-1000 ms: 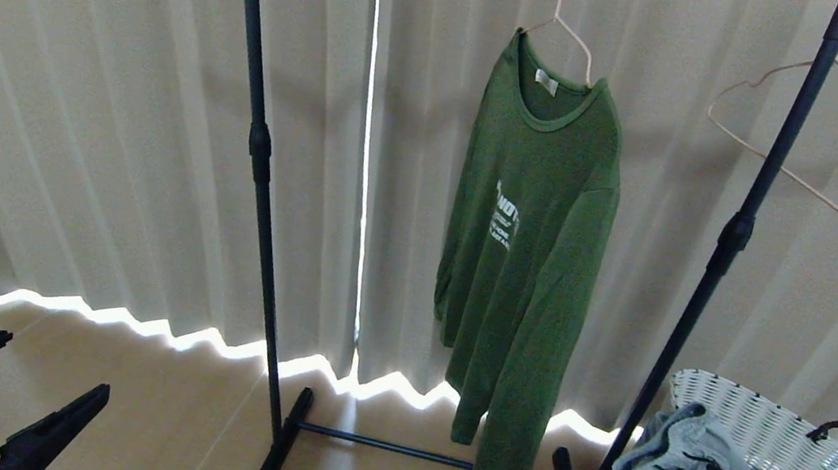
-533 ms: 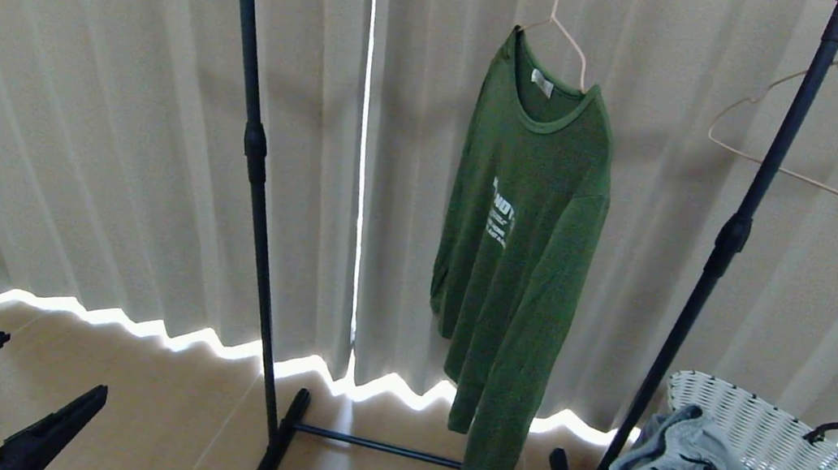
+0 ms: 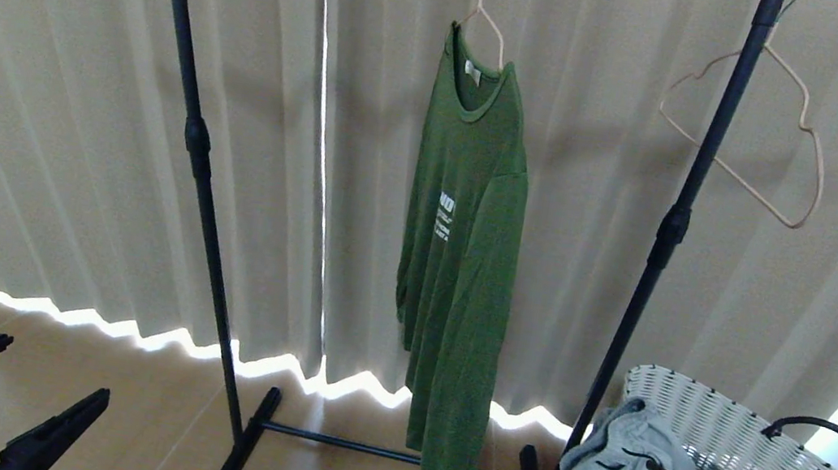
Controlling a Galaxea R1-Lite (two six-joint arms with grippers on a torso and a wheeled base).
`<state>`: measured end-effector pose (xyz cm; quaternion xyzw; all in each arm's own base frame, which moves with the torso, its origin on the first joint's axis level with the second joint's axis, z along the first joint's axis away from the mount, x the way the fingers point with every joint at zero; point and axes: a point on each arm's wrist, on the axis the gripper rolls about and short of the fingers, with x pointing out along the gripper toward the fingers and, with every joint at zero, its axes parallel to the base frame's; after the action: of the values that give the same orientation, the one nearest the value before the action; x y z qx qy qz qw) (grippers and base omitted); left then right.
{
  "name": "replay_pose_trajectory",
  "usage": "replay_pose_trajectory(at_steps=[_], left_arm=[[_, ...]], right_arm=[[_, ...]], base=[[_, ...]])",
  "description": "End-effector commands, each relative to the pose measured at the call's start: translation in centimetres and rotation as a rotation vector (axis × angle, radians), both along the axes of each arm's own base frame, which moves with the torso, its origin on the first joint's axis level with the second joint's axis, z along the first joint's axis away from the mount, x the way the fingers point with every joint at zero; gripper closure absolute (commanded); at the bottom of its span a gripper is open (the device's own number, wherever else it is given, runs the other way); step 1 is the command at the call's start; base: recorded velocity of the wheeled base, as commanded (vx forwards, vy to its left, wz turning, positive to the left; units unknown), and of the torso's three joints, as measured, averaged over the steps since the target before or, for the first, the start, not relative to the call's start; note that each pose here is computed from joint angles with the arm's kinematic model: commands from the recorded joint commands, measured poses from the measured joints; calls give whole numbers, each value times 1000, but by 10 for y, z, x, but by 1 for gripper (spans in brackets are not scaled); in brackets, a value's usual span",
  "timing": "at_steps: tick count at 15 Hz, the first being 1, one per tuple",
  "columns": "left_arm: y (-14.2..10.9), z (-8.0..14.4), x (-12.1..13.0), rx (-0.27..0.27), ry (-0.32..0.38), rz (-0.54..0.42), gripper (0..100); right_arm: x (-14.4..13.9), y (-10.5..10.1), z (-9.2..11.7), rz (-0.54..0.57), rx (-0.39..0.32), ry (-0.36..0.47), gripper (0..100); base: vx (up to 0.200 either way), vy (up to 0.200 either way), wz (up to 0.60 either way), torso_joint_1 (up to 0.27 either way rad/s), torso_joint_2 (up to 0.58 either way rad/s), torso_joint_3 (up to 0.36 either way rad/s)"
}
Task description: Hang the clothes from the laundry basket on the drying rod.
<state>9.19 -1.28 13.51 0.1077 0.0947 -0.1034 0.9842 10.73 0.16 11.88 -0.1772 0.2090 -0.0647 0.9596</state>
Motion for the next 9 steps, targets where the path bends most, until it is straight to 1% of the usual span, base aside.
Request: replay_pose_trajectory(at_steps=[1, 4, 9], left_arm=[[0, 0, 1, 0, 4, 0, 0], [0, 1, 3, 11, 5, -2, 0], [-1, -2, 4, 18, 24, -3, 0]], right_arm=[[0, 0, 0, 1, -1, 1, 0], [0, 0, 0, 1, 0, -2, 0], [0, 0, 0, 1, 0, -2, 0]], base=[[0, 0, 0, 0, 0, 0], [0, 0, 0, 0, 0, 0], [200, 0, 0, 1, 1, 2]])
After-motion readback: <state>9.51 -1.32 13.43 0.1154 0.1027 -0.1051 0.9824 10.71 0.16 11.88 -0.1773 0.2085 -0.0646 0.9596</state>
